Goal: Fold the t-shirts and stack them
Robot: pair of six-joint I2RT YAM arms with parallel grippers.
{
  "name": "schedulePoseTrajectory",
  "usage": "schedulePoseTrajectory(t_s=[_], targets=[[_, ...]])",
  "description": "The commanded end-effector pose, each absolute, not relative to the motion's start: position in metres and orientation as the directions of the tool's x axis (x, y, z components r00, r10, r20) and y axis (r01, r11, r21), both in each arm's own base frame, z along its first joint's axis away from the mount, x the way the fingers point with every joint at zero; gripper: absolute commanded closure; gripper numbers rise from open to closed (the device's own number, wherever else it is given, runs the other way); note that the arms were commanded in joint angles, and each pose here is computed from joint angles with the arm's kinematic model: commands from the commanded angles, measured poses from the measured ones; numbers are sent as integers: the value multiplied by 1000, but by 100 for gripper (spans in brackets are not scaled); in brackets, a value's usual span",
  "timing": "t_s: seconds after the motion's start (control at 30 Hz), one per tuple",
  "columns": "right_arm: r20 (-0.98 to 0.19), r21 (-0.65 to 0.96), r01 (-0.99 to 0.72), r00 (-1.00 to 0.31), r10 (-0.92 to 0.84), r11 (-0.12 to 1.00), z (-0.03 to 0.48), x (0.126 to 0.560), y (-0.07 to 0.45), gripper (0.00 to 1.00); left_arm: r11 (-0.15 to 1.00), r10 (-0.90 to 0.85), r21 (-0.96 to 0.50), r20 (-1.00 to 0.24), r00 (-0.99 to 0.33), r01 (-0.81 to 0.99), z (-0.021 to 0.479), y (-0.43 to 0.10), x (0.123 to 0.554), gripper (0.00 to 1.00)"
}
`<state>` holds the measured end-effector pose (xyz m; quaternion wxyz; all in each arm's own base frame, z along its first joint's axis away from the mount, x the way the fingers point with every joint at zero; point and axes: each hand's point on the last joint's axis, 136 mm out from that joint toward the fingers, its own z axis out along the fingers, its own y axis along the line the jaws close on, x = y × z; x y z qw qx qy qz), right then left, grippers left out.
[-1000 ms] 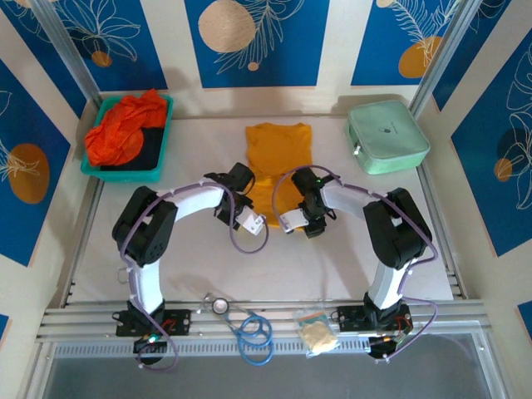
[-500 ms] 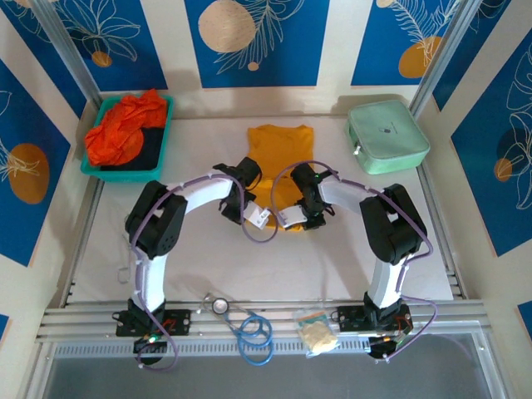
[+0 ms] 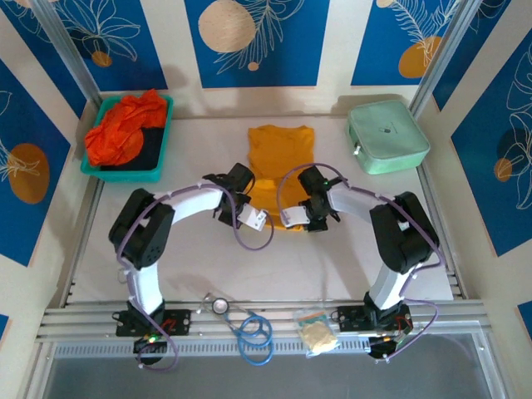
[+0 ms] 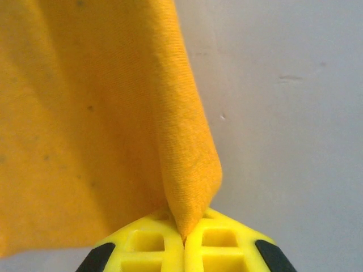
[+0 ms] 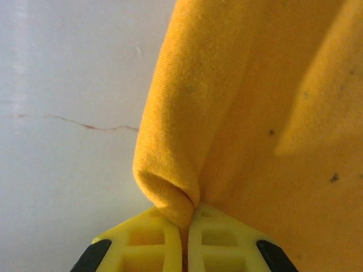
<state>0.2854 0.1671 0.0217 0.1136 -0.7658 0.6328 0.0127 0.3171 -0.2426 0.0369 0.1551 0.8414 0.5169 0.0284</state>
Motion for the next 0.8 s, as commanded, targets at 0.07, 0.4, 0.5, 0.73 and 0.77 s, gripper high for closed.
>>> schedulePoseTrajectory(t_s=[0.07,0.4,0.5,0.73,0.77], targets=[[-248,-168,-983,118,-962,-77,40,263,168,100,-324,900,343,-176,399,882,77,-236,292,100],[-266,-228,-972,115,-957,-53,84,212,170,100,-274,902,363,-226,369,891,108,-222,214,100],[-275,-252,-966,132,-953,-61,106,196,171,100,-248,898,383,-253,359,890,121,-219,196,100],[-222,-281,-955,162,-961,-96,140,173,164,100,-167,915,426,-270,301,889,147,-199,174,100],[-218,-289,-953,161,-962,-94,144,175,164,100,-146,920,442,-268,286,885,151,-196,177,100]])
